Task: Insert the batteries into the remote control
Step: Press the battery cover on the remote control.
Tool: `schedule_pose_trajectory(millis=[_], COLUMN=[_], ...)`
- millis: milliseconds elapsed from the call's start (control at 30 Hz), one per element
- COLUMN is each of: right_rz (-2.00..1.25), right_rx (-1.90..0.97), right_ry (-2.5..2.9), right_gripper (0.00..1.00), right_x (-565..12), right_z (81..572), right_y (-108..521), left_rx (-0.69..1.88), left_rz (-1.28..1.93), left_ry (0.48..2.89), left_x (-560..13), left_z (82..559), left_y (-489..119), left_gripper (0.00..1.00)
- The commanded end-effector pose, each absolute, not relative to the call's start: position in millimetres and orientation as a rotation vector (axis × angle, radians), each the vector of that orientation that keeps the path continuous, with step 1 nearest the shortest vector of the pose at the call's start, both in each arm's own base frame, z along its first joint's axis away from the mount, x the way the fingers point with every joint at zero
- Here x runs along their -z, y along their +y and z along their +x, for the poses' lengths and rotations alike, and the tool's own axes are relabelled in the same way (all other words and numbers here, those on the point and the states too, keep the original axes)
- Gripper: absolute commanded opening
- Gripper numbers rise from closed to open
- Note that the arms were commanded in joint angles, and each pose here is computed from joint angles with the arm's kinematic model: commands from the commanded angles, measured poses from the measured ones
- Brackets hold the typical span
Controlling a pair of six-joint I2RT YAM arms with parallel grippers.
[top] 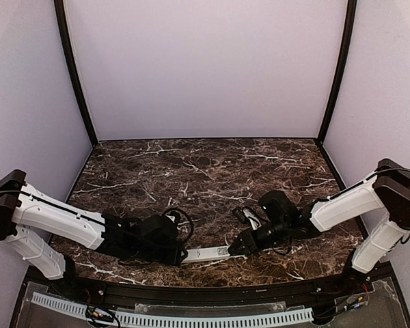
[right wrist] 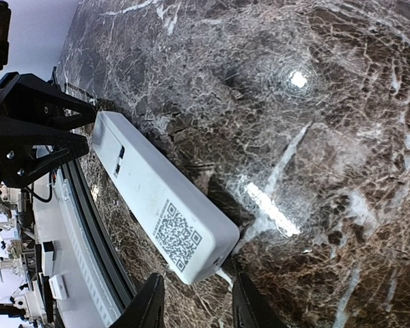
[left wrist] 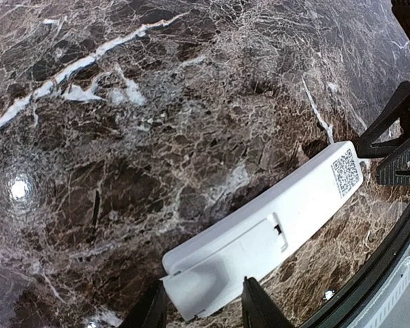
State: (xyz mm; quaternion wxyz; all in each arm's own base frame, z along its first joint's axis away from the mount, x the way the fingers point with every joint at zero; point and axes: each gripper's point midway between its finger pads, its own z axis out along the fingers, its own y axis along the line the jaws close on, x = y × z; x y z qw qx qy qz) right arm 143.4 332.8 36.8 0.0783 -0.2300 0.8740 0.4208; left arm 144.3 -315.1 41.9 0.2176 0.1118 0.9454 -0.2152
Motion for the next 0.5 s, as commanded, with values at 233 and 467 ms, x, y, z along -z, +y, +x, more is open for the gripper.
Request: schedule_pose_trajectory(millis=[233, 467], right_rz=[-0.703, -0.705], right_rx=[-1.269, -1.27], right_ry=[2.614, 2.619], right_gripper=[0.33, 0.33], right_x=[-33.5, -31.7], right_z=[139.0, 138.7], right_y=[334.4, 334.8], left_rx=[0.522, 0.489], left_rz=[0.325, 0.309], left_ry=[2.63, 2.659], left_x=[-46.3, -41.0], left_z=[143.9, 141.3], left_y=[-312.3, -308.7], left_gripper=[0.38, 0.37])
